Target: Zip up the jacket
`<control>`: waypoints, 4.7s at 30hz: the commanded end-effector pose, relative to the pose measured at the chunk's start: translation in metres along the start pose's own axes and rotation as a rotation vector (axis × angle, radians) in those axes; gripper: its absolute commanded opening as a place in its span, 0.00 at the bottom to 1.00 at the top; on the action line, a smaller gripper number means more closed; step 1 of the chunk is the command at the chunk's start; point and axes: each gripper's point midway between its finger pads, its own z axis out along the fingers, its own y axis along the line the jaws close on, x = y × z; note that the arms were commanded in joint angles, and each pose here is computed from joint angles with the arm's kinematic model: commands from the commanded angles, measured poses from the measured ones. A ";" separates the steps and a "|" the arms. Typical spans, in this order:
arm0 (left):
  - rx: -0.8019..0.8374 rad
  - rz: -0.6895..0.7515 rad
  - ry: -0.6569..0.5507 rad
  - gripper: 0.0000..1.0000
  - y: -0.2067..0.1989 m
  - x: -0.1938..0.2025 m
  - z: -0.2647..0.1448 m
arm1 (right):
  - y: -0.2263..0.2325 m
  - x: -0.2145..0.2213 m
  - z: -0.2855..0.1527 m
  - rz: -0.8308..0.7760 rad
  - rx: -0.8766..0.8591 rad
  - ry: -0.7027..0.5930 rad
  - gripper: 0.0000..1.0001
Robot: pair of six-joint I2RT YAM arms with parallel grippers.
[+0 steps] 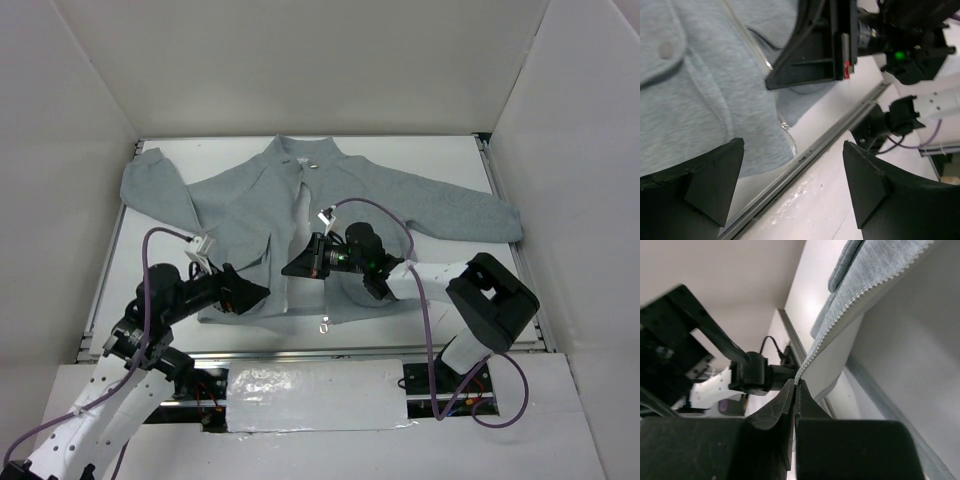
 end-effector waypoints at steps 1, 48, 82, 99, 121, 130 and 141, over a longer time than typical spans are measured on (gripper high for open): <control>0.226 -0.030 -0.024 0.92 -0.035 0.002 0.001 | 0.027 -0.005 -0.003 0.031 -0.106 -0.008 0.00; 0.170 -0.190 0.094 0.62 0.023 0.076 0.036 | 0.035 0.006 0.011 -0.013 -0.113 0.043 0.00; 0.305 -0.205 -0.040 0.00 -0.008 0.040 0.031 | 0.021 0.057 -0.008 -0.018 -0.234 0.151 0.35; 0.291 -0.202 -0.038 0.00 -0.006 0.038 0.035 | 0.053 0.060 -0.020 -0.053 -0.379 0.152 0.29; 0.306 -0.208 -0.032 0.00 -0.005 0.042 0.035 | 0.071 0.058 -0.030 -0.089 -0.467 0.142 0.40; 0.316 -0.204 -0.044 0.00 -0.008 0.039 0.032 | 0.055 0.053 -0.015 -0.069 -0.376 0.133 0.36; 0.358 -0.215 -0.027 0.00 -0.013 0.043 0.032 | 0.055 0.043 -0.006 -0.104 -0.320 0.111 0.16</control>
